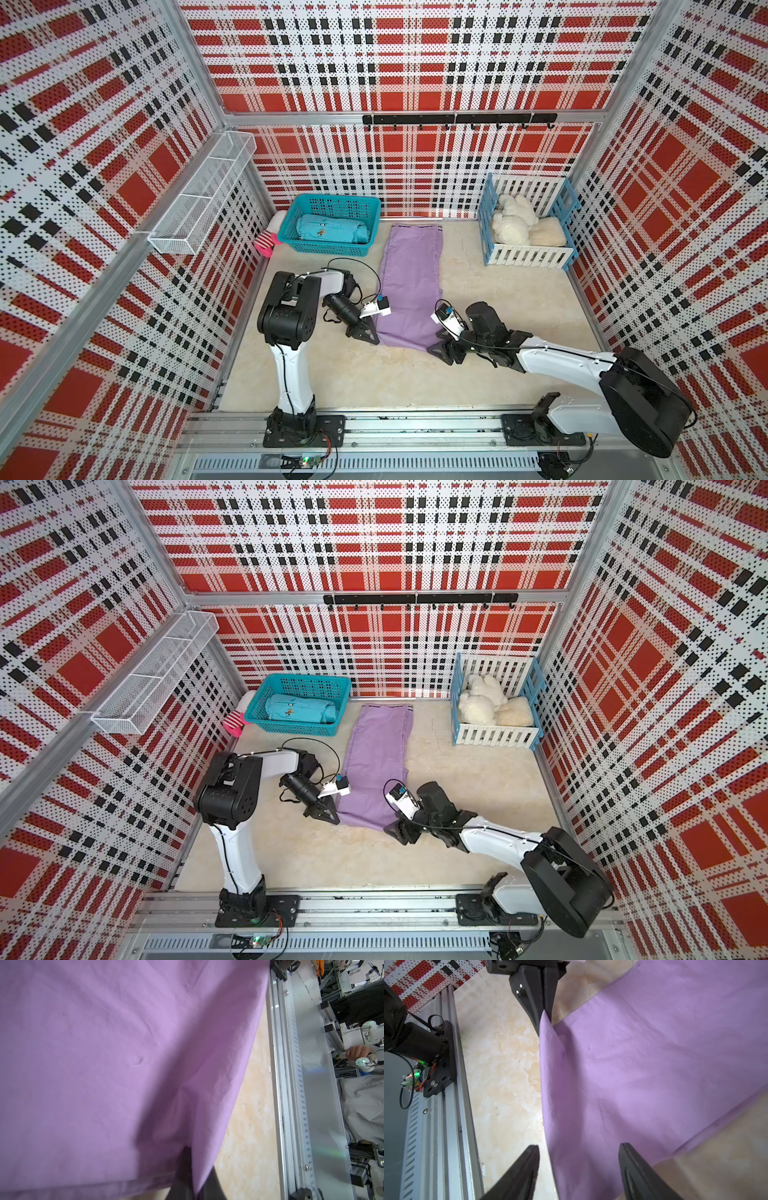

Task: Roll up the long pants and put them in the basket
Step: Roll the long pant at the center of the board.

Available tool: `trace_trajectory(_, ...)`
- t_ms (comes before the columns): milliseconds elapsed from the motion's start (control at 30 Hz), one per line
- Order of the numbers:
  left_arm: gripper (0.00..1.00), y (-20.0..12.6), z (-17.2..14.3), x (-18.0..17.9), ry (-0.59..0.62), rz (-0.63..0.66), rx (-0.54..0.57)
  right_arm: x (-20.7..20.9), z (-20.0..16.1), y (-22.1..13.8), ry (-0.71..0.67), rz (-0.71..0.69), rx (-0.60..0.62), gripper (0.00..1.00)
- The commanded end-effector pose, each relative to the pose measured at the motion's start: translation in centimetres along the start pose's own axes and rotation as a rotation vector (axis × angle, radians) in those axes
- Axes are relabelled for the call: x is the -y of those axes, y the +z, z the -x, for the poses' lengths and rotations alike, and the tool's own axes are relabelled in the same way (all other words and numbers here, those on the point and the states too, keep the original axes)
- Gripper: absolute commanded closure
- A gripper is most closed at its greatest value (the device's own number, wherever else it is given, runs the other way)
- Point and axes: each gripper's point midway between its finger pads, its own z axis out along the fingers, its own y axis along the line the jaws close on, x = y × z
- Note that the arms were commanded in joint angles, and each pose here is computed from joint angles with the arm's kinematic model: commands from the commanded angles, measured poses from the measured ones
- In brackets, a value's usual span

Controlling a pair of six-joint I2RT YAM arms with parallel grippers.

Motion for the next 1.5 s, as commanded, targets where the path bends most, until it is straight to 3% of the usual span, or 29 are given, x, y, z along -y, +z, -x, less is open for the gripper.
trace_trajectory(0, 1.00, -0.2, 0.0, 0.7, -0.007, -0.025, 0.014, -0.8, -0.1, 0.9, -0.063, 0.006, 0.004, 0.33)
trace_trajectory(133, 1.00, 0.2, -0.3, 0.7, -0.016, -0.037, 0.001, -1.0, -1.0, 2.0, -0.099, -0.026, -0.031, 0.33)
trace_trajectory(233, 1.00, 0.1, -0.2, 0.8, -0.012, -0.033, 0.004, -0.1, -1.6, 2.3, -0.102, -0.071, -0.054, 0.41)
trace_trajectory(367, 1.00, -0.2, -0.2, 1.0, -0.009, -0.024, 0.009, 0.5, -1.9, 2.6, -0.105, -0.100, -0.065, 0.74)
trace_trajectory(433, 1.00, -0.3, -0.3, 1.0, -0.014, -0.020, 0.004, 1.0, -2.1, 2.8, -0.100, -0.120, -0.073, 1.00)
trace_trajectory(567, 1.00, 0.0, -1.0, 0.5, -0.036, -0.006, -0.033, 1.3, -2.3, 3.0, -0.062, -0.109, -0.090, 1.00)
trace_trajectory(800, 1.00, -0.8, -2.0, -0.3, -0.108, 0.061, -0.078, 2.3, -2.0, 2.7, 0.231, 0.154, -0.101, 1.00)
trace_trajectory(1000, 1.00, -0.4, -2.9, -0.9, -0.134, 0.076, -0.125, 1.8, -2.7, 4.6, 0.380, 0.367, -0.291, 1.00)
trace_trajectory(1200, 1.00, -1.9, -3.0, -2.7, -0.156, 0.231, -0.145, 2.4, -4.8, 6.1, 0.506, 0.376, -0.407, 1.00)
trace_trajectory(1300, 0.84, -3.7, -2.5, -3.4, -0.152, 0.360, -0.122, 2.5, -5.7, 6.1, 0.549, 0.361, -0.436, 1.00)
trace_trajectory(1367, 0.00, -5.0, -2.4, -4.0, -0.159, 0.459, -0.118, 2.5, -6.3, 5.9, 0.570, 0.344, -0.461, 1.00)
trace_trajectory(1467, 0.01, -7.5, -2.5, -5.5, -0.202, 0.638, -0.111, 2.5, -6.6, 5.4, 0.584, 0.322, -0.483, 1.00)
